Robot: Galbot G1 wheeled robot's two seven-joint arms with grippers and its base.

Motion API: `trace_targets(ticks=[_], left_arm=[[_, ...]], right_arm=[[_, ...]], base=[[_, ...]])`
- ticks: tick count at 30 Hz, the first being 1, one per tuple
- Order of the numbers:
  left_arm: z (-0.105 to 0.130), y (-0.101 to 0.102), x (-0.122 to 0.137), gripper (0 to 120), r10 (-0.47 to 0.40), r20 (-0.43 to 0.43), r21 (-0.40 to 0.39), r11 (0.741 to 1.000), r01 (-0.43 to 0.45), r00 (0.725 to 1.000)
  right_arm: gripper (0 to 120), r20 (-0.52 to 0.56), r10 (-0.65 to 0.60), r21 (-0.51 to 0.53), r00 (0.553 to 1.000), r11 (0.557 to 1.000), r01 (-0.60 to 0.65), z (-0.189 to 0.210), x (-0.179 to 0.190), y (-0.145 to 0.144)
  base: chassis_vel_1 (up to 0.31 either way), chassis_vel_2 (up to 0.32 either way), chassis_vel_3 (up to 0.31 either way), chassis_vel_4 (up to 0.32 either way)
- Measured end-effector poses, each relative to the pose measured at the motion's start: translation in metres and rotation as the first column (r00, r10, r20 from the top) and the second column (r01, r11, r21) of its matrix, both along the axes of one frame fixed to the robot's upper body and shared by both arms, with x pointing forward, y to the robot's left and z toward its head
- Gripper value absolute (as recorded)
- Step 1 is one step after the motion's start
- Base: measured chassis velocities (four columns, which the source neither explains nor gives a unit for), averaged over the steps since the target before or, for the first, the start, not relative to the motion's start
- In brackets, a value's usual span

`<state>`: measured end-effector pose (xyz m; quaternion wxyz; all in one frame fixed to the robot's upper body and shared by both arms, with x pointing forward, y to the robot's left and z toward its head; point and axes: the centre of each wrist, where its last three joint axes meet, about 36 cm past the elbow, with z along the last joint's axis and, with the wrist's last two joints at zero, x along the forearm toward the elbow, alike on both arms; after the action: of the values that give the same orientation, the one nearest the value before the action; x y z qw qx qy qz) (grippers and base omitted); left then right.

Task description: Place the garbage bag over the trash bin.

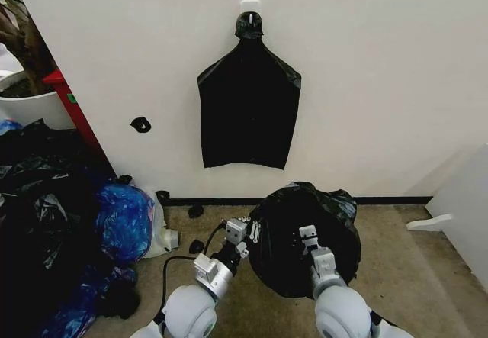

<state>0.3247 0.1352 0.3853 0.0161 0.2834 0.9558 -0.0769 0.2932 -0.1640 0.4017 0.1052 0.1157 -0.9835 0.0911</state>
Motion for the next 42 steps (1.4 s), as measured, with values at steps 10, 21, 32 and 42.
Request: trace_targets(ticks=[10,21,32,42], left_arm=[[0.001,0.004,0.009,1,0.023,-0.036,-0.006,1.0,-0.023,0.999],[0.016,0.017,0.028,1,0.14,-0.286,-0.15,0.97,-0.189,0.948],[0.054,0.013,0.046,1,0.048,-0.712,-0.294,0.885,-0.36,0.701],[0.063,0.063,0.071,1,0.093,-0.78,-0.314,0.798,-0.515,0.619]], right_arm=[[60,-0.054,0.078,0.102,0.995,0.992,-0.073,0.024,-0.042,0.017],[98,0.364,0.101,0.201,0.926,0.962,-0.184,0.078,-0.054,0.008],[100,0.596,-0.052,0.184,0.802,0.98,-0.073,0.036,-0.062,0.012],[100,0.502,-0.155,0.256,0.851,0.966,0.025,-0.004,-0.073,0.015]], base=[[0.0,0.0,0.0,0.0],[0.0,0.0,0.0,0.0],[0.0,0.0,0.0,0.0],[0.0,0.0,0.0,0.0]])
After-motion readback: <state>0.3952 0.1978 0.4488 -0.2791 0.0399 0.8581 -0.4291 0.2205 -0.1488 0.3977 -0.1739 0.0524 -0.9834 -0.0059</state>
